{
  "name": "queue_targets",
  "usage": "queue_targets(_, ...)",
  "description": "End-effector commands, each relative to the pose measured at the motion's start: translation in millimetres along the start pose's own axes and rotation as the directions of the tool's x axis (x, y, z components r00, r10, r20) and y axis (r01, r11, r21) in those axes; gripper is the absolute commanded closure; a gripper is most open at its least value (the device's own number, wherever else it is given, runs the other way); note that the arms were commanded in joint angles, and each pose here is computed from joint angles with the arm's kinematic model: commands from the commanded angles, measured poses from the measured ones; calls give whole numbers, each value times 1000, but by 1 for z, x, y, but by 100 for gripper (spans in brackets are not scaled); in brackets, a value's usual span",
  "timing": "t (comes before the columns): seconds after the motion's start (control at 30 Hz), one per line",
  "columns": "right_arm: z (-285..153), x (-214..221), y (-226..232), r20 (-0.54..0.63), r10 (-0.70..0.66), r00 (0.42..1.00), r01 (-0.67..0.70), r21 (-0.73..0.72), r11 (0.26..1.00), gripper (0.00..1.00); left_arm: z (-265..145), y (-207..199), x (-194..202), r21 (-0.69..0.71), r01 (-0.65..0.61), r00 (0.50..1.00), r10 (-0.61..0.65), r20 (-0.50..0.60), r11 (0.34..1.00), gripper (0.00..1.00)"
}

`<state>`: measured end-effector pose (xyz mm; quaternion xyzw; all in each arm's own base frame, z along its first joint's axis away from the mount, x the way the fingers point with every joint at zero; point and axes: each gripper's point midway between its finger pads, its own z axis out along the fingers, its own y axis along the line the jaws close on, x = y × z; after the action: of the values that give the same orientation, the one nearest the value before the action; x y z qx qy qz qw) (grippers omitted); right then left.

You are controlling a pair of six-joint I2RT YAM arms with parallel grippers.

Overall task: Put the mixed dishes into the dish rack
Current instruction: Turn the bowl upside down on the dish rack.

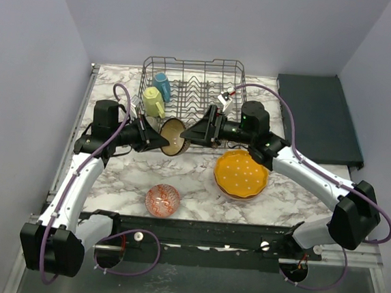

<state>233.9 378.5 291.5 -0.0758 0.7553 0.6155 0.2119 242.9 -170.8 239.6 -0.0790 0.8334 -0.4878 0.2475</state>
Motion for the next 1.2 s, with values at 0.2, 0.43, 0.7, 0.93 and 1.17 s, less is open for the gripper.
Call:
queue_targets(0.2, 6, -5, 21, 22, -5, 1000, 6, -53, 999, 37, -5, -16, 1, 69, -52, 999, 51, 13, 996, 100)
queue_targets(0.43, 5, -7, 21, 35, -15, 999, 17, -39, 999, 61, -4, -13, 1, 58, -38, 999, 37, 19, 998, 90)
queue_targets(0.7, 1, -13, 15, 65, -55, 996, 53, 23, 998, 65, -4, -15, -1, 55, -40, 999, 38, 29, 998, 61)
queue_targets(0.93, -3, -20, 7, 98, -101, 990, 92, 94, 991, 66, -6, -17, -4, 55, -52, 998, 49, 41, 997, 51)
queue_targets(1.17, -11, -31, -2, 119, -168, 979, 142, 199, 970, 68, -4, -6, -3, 11, -51, 997, 50, 55, 999, 46)
